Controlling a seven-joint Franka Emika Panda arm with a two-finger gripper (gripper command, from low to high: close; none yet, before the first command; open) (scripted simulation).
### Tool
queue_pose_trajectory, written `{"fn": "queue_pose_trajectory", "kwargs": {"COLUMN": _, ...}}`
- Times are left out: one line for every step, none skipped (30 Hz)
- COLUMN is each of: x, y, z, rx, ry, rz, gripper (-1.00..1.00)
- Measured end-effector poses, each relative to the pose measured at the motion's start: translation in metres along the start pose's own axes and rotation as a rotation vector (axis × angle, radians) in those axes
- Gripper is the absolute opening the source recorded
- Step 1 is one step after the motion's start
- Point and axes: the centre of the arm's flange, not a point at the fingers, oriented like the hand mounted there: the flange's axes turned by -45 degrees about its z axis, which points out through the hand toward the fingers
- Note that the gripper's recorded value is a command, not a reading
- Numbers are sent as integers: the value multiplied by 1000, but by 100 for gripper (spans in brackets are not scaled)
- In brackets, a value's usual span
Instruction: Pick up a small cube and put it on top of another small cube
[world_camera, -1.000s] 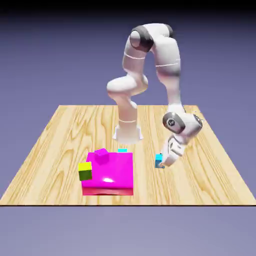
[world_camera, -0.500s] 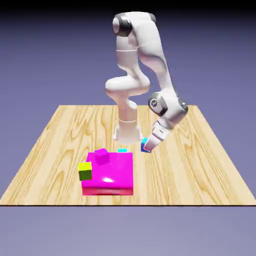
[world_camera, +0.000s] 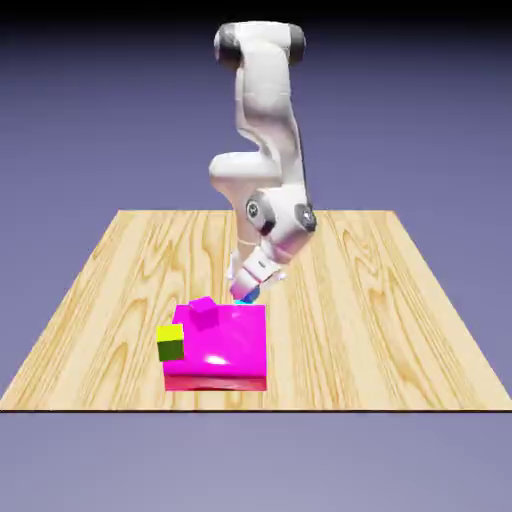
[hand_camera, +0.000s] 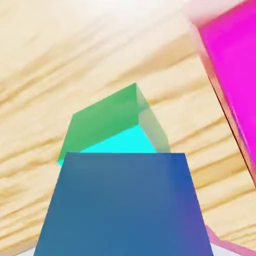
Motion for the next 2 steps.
{"fn": "queue_pose_trajectory", "kwargs": {"x": 0, "y": 0, "z": 0, "rx": 0, "ry": 0, "rz": 0, "gripper": 100}}
{"fn": "queue_pose_trajectory", "kwargs": {"x": -1, "y": 2, "z": -10, "rx": -5, "ry": -5, "rz": 3, "gripper": 100}}
